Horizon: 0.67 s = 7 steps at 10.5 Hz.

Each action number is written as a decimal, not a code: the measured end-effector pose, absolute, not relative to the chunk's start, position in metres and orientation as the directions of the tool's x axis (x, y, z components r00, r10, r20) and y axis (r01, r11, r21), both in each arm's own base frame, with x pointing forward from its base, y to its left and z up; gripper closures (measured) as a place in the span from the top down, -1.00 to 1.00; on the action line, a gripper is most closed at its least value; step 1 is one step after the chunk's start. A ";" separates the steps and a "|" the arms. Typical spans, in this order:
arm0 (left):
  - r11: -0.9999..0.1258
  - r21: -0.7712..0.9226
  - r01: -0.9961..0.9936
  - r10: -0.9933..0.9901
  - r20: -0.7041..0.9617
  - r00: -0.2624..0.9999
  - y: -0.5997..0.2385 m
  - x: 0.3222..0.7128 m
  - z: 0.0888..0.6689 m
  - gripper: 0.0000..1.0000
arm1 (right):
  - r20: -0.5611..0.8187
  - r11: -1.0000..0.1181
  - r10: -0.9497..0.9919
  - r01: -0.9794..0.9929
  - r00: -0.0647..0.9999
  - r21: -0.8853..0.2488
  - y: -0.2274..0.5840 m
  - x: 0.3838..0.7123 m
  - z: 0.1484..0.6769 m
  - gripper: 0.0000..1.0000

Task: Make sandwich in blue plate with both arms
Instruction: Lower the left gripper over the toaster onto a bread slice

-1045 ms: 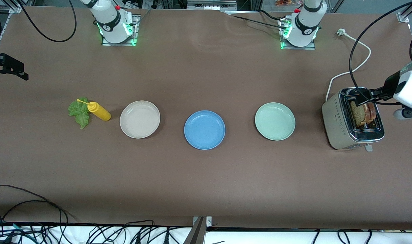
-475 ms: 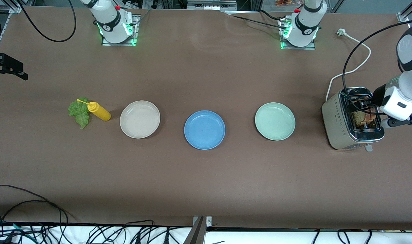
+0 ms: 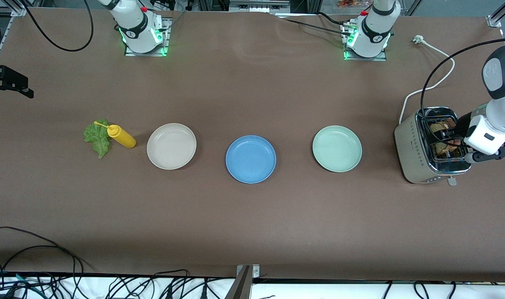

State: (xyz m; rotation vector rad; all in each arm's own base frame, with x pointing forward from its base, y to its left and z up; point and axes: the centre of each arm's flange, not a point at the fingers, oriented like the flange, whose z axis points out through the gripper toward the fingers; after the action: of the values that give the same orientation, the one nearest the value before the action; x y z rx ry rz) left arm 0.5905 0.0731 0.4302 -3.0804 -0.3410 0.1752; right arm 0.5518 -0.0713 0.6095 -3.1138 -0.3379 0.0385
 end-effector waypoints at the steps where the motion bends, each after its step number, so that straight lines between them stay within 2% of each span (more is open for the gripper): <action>1: -0.975 -0.050 0.215 0.219 -0.115 0.969 0.081 0.591 0.425 1.00 | -0.024 -0.977 0.215 0.215 0.976 -0.012 -0.071 0.552 0.610 1.00; 7: -0.979 -0.052 0.198 0.203 -0.157 0.966 0.092 0.592 0.398 1.00 | -0.025 -0.977 0.215 0.215 0.976 -0.012 -0.071 0.552 0.609 1.00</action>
State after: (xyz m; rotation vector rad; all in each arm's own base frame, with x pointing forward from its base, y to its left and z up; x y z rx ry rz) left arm 0.5923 0.0916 0.3983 -3.0799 -0.3142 0.2514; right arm 0.5517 -0.0711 0.6094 -3.1132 -0.3391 0.0407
